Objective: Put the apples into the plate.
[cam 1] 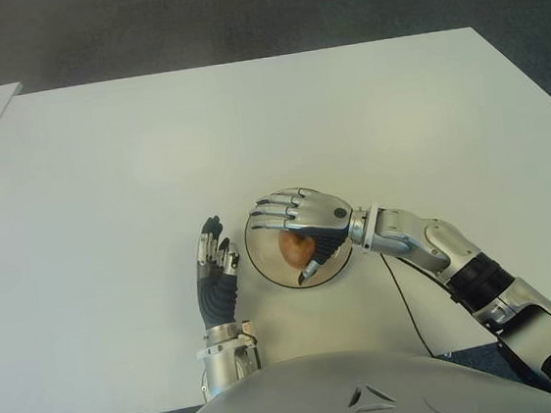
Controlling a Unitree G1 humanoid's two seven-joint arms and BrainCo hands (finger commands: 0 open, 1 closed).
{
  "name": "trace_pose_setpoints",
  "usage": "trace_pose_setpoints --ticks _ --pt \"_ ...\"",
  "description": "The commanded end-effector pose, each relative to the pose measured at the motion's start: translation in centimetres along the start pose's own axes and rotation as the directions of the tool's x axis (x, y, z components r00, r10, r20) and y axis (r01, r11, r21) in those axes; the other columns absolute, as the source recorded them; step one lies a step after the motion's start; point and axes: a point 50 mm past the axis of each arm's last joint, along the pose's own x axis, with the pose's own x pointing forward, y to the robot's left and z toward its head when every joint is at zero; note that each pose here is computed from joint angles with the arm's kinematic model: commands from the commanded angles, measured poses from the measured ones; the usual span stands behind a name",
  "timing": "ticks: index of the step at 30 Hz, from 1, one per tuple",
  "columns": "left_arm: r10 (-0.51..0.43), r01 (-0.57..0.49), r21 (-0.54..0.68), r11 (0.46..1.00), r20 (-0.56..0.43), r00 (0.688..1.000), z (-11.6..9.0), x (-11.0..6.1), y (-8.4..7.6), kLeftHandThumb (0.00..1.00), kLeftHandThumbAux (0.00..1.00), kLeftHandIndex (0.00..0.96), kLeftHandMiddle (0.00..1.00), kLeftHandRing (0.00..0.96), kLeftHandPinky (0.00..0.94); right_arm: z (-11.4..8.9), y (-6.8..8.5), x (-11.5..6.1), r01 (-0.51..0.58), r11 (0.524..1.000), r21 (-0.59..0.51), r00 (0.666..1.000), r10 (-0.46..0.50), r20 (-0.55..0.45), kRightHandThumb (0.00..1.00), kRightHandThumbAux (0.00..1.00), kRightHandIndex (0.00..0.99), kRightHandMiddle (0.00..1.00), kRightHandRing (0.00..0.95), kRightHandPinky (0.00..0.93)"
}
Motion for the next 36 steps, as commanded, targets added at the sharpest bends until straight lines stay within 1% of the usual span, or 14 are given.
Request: trace_pose_setpoints --ticks 1,3,6,9,11,18,29,31,33,35,36 --pt "0.046 -0.046 -0.055 0.997 -0.007 0.999 0.2 0.0 -1.3 0.147 0.543 0.085 0.087 0.053 0.036 -0.3 0.3 -0.2 0.027 0.994 0.105 0.997 -0.020 -0.069 0.000 0.435 0.000 0.052 0.004 0.000" --pt "0.051 -0.051 -0.022 0.998 -0.009 0.999 0.1 0.0 -1.3 0.146 0.543 0.083 0.084 0.049 0.033 -0.4 0.3 -0.2 0.063 0.983 0.170 0.994 -0.046 -0.103 0.000 0.430 0.000 0.044 0.002 0.000" --pt "0.054 -0.054 0.009 0.999 -0.010 0.999 0.1 0.0 -1.3 0.134 0.538 0.076 0.079 0.044 0.011 -0.6 0.2 -0.1 0.091 0.969 0.231 0.989 -0.061 -0.135 0.000 0.409 0.000 0.027 0.000 0.000" --pt "0.057 -0.057 0.009 0.998 -0.013 0.998 0.0 0.1 -1.3 0.134 0.530 0.070 0.081 0.044 0.003 -0.8 0.3 0.0 0.115 0.949 0.293 0.983 -0.066 -0.172 0.004 0.392 0.000 0.014 0.000 0.000" --pt "0.060 -0.060 -0.006 0.998 -0.016 0.998 0.0 0.0 -1.4 0.140 0.527 0.068 0.086 0.043 0.001 -1.0 0.2 0.0 0.125 0.941 0.316 0.980 -0.067 -0.188 0.003 0.385 0.000 0.008 0.000 0.000" --pt "0.071 -0.071 -0.038 0.997 -0.018 0.997 0.1 0.0 -1.6 0.155 0.519 0.069 0.095 0.035 0.000 -1.6 0.0 -0.3 0.173 0.924 0.341 0.964 -0.089 -0.249 0.015 0.333 0.000 0.000 0.000 0.000" --pt "0.071 -0.071 -0.004 0.997 -0.020 0.997 0.0 0.0 -1.5 0.145 0.519 0.066 0.078 0.019 0.000 -2.1 -0.3 -0.6 0.258 0.895 0.365 0.939 -0.144 -0.312 0.015 0.283 0.000 0.000 0.000 0.000" --pt "0.066 -0.067 -0.016 0.998 -0.022 0.998 0.0 0.0 -1.5 0.143 0.519 0.068 0.080 0.019 0.000 -2.3 -0.4 -0.6 0.282 0.877 0.389 0.932 -0.156 -0.326 0.017 0.276 0.000 0.000 0.000 0.000" --pt "0.061 -0.062 -0.037 0.997 -0.023 0.998 0.0 0.0 -1.5 0.144 0.518 0.069 0.083 0.020 0.000 -2.6 -0.5 -0.7 0.315 0.843 0.436 0.923 -0.165 -0.348 0.021 0.269 0.000 0.000 0.000 0.000" --pt "0.059 -0.061 -0.056 0.997 -0.027 0.998 -0.1 0.0 -1.5 0.145 0.520 0.067 0.082 0.018 0.000 -3.0 -0.5 -0.9 0.357 0.793 0.494 0.909 -0.173 -0.379 0.027 0.262 0.000 0.000 0.000 0.000" --pt "0.058 -0.060 -0.063 0.996 -0.030 0.998 -0.1 0.0 -1.4 0.146 0.522 0.066 0.081 0.017 0.000 -3.2 -0.5 -1.1 0.387 0.757 0.527 0.898 -0.180 -0.402 0.030 0.259 0.000 0.000 0.000 0.000"
